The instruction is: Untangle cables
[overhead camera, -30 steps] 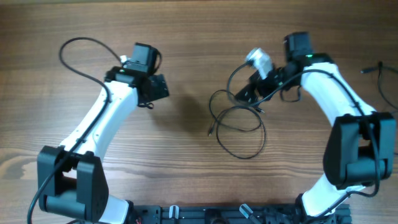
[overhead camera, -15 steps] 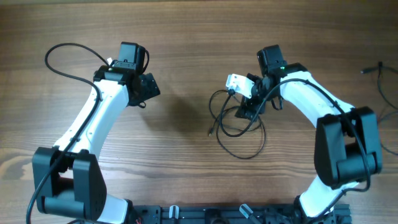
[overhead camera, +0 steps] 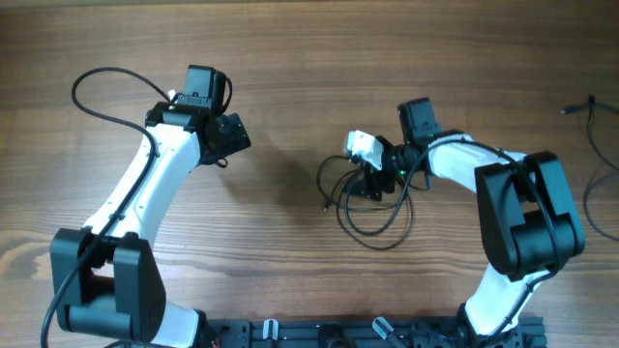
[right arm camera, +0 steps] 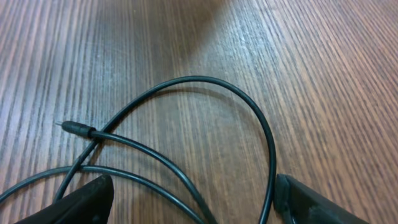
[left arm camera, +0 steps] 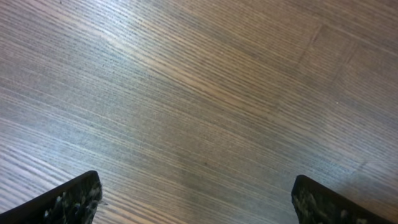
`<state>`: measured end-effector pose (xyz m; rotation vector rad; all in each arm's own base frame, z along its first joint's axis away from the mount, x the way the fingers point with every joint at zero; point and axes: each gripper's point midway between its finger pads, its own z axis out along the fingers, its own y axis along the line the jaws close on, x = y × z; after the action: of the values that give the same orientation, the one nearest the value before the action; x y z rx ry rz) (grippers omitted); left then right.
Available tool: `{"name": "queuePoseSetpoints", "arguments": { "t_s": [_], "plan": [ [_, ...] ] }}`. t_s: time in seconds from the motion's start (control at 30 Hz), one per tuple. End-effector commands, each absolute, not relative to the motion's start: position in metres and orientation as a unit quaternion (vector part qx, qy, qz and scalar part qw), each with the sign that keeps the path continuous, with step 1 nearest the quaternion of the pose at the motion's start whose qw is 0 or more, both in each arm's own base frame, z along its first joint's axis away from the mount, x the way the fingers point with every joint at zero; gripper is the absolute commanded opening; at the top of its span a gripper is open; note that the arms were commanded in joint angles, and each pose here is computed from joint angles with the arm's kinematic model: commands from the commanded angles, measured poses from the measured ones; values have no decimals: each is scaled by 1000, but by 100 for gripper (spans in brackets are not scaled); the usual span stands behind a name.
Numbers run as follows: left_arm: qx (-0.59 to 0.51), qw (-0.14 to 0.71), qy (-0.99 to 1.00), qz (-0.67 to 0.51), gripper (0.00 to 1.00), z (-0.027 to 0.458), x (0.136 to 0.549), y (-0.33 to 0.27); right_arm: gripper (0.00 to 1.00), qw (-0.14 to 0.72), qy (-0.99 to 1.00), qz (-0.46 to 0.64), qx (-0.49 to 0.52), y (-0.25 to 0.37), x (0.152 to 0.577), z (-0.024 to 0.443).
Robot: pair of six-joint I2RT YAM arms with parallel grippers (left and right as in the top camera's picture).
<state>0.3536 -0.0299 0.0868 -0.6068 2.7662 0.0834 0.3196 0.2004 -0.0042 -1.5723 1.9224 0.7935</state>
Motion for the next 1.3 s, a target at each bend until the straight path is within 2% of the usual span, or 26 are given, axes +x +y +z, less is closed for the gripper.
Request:
{"name": "queuePoseSetpoints", "arguments": {
  "t_s": [0.0,0.03,0.17,0.27,0.37,0.4,0.47,0.53,0.6,0.63,0.7,0.77,0.83,0.9,0.97,1.03,1.1,1.17,1.2,1.23,1.27],
  "plan": [
    [-209,149,966,30,100,83,353,-29,25,162,777,266,-547,171,271,-69],
    [-209,149,966,30,100,83,353,-29,4,166,779,256,-548,169,275,-71],
    [-206,145,968,20,100,83,353,-33,4,197,815,247,-486,175,307,-61],
    [-196,143,970,16,100,82,352,-34,4,240,830,245,-439,184,345,-24],
    [-196,141,970,17,100,82,352,-34,4,346,855,162,-351,170,412,70],
    [-196,140,970,17,100,82,351,-34,4,422,844,68,-323,144,440,133],
    [-196,140,970,18,100,82,351,-34,4,531,811,-104,-224,76,468,235],
    [-196,140,970,17,100,82,351,-34,4,609,737,-277,-89,-18,458,343],
    [-196,140,970,18,100,82,351,-34,4,621,678,-387,73,-112,417,399],
    [-196,140,970,18,100,82,351,-34,4,604,654,-431,151,-156,390,411],
    [-196,140,970,17,100,82,351,-34,4,552,618,-490,271,-226,340,410],
    [-196,143,970,16,100,82,352,-34,4,520,612,-489,339,-267,311,389],
    [-196,143,970,16,100,82,353,-35,4,512,620,-392,447,-296,294,335],
    [-196,138,971,11,100,82,351,-37,4,499,638,-265,524,-311,299,278],
    [-195,135,971,10,100,81,349,-37,4,466,680,-179,537,-322,315,225],
    [-195,135,971,9,100,81,349,-37,4,443,693,-175,541,-328,317,202],
    [-195,131,972,5,100,81,348,-39,4,432,701,-176,540,-330,320,189],
    [-194,130,972,2,100,81,348,-40,4,447,692,-178,538,-335,325,196],
    [-194,130,972,2,100,81,348,-40,14,462,684,-178,536,-337,328,202],
    [-194,130,972,2,100,81,348,-40,74,472,678,-179,534,-339,330,207],
    [-194,130,972,2,100,81,348,-40,100,482,672,-179,532,-341,332,212]
  ]
}}
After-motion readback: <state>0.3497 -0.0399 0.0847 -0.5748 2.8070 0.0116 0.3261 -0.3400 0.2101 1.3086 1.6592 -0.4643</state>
